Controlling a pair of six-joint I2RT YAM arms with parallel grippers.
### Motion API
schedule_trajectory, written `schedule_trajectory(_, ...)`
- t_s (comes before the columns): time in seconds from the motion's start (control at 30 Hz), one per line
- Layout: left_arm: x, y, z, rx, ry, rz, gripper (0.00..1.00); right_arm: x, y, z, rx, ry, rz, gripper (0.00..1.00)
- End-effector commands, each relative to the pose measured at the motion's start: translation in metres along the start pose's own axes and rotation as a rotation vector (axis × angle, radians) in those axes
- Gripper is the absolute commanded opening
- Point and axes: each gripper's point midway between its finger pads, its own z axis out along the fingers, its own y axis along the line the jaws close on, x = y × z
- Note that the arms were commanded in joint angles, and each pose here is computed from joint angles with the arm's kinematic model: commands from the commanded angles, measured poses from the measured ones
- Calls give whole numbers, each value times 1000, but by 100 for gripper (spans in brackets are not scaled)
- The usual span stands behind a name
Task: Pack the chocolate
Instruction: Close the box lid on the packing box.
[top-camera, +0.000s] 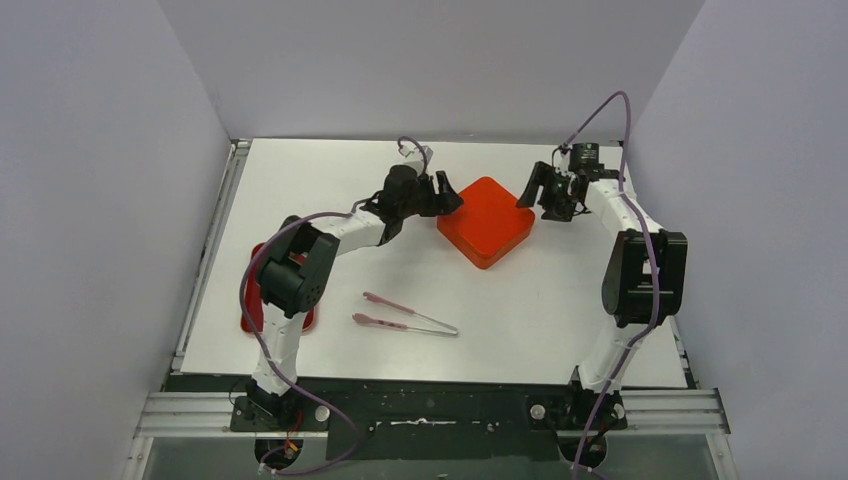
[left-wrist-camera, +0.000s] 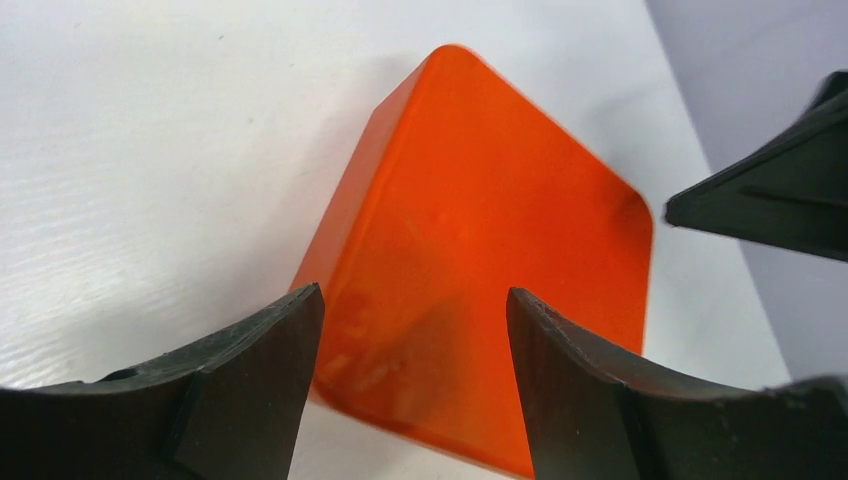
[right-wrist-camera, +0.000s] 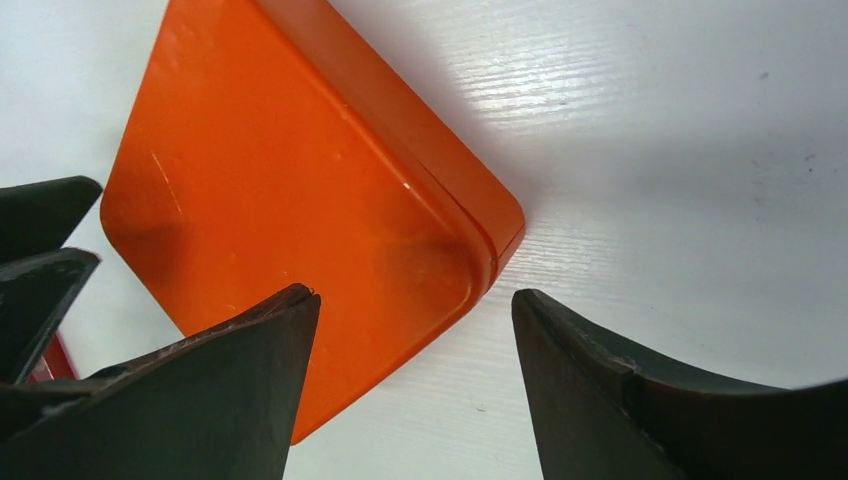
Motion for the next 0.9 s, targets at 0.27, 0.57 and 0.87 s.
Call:
schedule_trajectory(0.27,-48,-48,-17,107,-113,46,64,1,-11,2,18,-16,51,69)
schedule_trajectory(0.57,-41,-57,-15,143,-100,100,63,-14,-2,-41,165,-80,-20,39)
schedule_trajectory(0.87,-2,-38,6,133,-36,72,62,-14,26,-31,242,-75,-155,0)
